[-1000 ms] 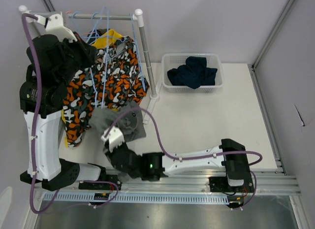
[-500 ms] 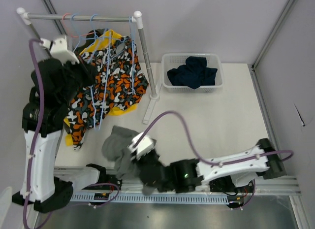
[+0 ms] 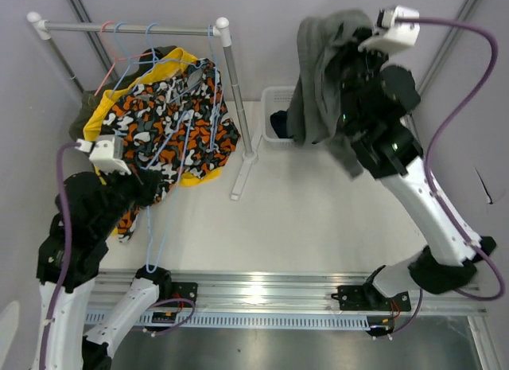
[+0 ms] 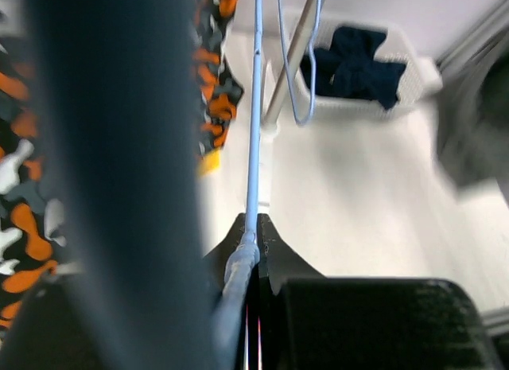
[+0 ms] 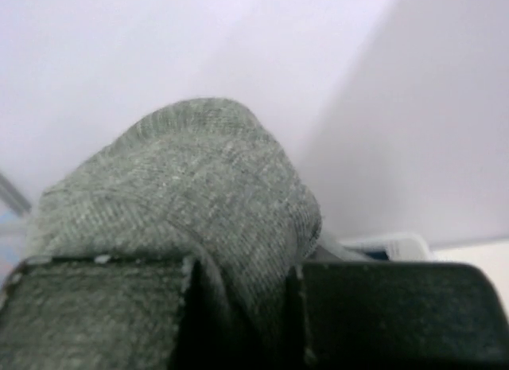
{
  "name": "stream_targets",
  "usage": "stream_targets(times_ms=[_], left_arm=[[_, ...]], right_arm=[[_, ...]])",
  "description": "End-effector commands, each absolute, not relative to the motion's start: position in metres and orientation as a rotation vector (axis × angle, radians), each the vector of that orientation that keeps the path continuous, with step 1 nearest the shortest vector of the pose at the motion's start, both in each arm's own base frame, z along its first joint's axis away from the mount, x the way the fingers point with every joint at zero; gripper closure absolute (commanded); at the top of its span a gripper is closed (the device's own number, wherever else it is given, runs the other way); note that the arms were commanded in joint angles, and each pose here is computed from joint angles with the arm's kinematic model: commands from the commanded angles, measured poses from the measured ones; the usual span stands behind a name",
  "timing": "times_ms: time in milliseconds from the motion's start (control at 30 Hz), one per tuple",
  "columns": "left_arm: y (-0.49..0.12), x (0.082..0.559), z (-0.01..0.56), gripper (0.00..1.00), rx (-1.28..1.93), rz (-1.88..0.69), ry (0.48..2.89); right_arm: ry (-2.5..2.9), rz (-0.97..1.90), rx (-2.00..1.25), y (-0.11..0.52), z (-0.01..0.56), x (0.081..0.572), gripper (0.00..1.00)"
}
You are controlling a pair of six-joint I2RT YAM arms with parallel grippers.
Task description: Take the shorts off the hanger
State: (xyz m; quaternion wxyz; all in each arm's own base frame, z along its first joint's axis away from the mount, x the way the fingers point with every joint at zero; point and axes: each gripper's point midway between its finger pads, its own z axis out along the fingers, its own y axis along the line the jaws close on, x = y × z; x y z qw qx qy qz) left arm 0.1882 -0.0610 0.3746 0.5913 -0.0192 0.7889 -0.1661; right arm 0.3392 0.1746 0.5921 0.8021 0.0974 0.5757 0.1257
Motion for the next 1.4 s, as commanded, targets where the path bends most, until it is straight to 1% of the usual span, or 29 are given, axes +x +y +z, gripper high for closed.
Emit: stream_targets(times_ms=[0,67,100,133,167,267,333,367,400,433,467,500,600,633,667,833,867,900,933,967,1033,1067,1133,1167,1200,1233,1267,1300,1367], left_arm=[[-0.079,0.201,0.351,1.00,-0.021,-0.471,1.860],[-0.082,0.204,0.343,1.00,-0.019,-0.479,1.872],[-0.083,0.207,0.335,1.00,-0.018,-0.476,1.890],[-0.082,0.209,0.335,1.00,-0.015,-0.467,1.893],[-0.082,0.211,0.330,1.00,-0.013,-0.461,1.901],[-0.077,0.218,0.326,1.00,-0.016,-0.409,1.914],[-0.073,0.221,0.328,1.00,-0.016,-0.378,1.912],[-0.073,0.223,0.328,1.00,-0.012,-0.374,1.917],[-0.073,0.224,0.329,1.00,-0.006,-0.368,1.916],[-0.074,0.225,0.329,1.00,-0.003,-0.368,1.916],[-0.070,0.230,0.327,1.00,-0.020,-0.339,1.923],[-0.070,0.232,0.329,1.00,-0.018,-0.336,1.919],[-0.071,0.240,0.330,1.00,-0.019,-0.324,1.926],[-0.070,0.243,0.331,1.00,-0.023,-0.316,1.927],[-0.070,0.245,0.333,1.00,-0.023,-0.310,1.923],[-0.061,0.267,0.347,1.00,-0.045,-0.226,1.910],[-0.058,0.272,0.355,1.00,-0.052,-0.200,1.893],[-0.057,0.277,0.364,1.00,-0.059,-0.190,1.876],[-0.057,0.289,0.357,1.00,-0.061,-0.166,1.906],[-0.057,0.295,0.368,1.00,-0.066,-0.158,1.885],[-0.054,0.313,0.381,1.00,-0.080,-0.114,1.876],[-0.053,0.317,0.382,1.00,-0.079,-0.092,1.891],[-0.051,0.331,0.394,1.00,-0.098,-0.066,1.882],[-0.053,0.335,0.397,1.00,-0.088,-0.063,1.878],[-0.055,0.339,0.403,1.00,-0.080,-0.076,1.862],[-0.062,0.350,0.406,1.00,-0.066,-0.093,1.855],[-0.064,0.356,0.407,1.00,-0.056,-0.100,1.853],[-0.067,0.362,0.415,1.00,-0.050,-0.111,1.839],[-0.078,0.382,0.415,1.00,-0.033,-0.137,1.854]], right_arm=[[1.199,0.340,0.083,0.204,0.612,0.388,1.00],[1.145,0.327,0.083,0.210,0.631,0.415,1.00],[1.122,0.287,0.092,0.199,0.636,0.430,1.00],[1.142,0.262,0.083,0.209,0.619,0.461,1.00],[1.080,0.272,0.108,0.198,0.639,0.460,1.00],[1.094,0.217,0.171,0.176,0.614,0.505,1.00],[1.153,0.190,0.217,0.161,0.578,0.535,1.00],[1.119,0.192,0.272,0.149,0.580,0.533,1.00],[1.214,0.173,0.285,0.152,0.528,0.553,1.00],[1.229,0.163,0.305,0.146,0.510,0.557,1.00],[1.180,0.156,0.365,0.127,0.512,0.551,1.00],[1.275,0.110,0.368,0.126,0.454,0.562,1.00],[1.320,0.065,0.449,0.102,0.402,0.564,1.00],[1.388,0.048,0.465,0.099,0.361,0.566,1.00],[1.431,0.027,0.491,0.088,0.337,0.568,1.00],[1.640,-0.004,0.597,0.065,0.232,0.547,1.00],[1.682,0.036,0.582,0.071,0.221,0.544,0.91],[1.730,0.080,0.562,0.069,0.212,0.545,0.67],[1.817,0.171,0.508,0.083,0.199,0.541,0.08],[1.849,0.191,0.500,0.086,0.186,0.534,0.01],[1.771,0.283,0.474,0.094,0.208,0.516,0.01],[1.816,0.275,0.474,0.092,0.180,0.494,0.01],[1.773,0.326,0.476,0.095,0.199,0.470,0.01],[1.810,0.326,0.477,0.094,0.183,0.454,0.01],[1.814,0.336,0.476,0.094,0.181,0.443,0.01],[1.783,0.379,0.466,0.101,0.196,0.430,0.01],[1.781,0.399,0.455,0.104,0.196,0.419,0.01],[1.817,0.396,0.447,0.106,0.178,0.402,0.01],[1.785,0.453,0.423,0.118,0.189,0.379,0.00]])
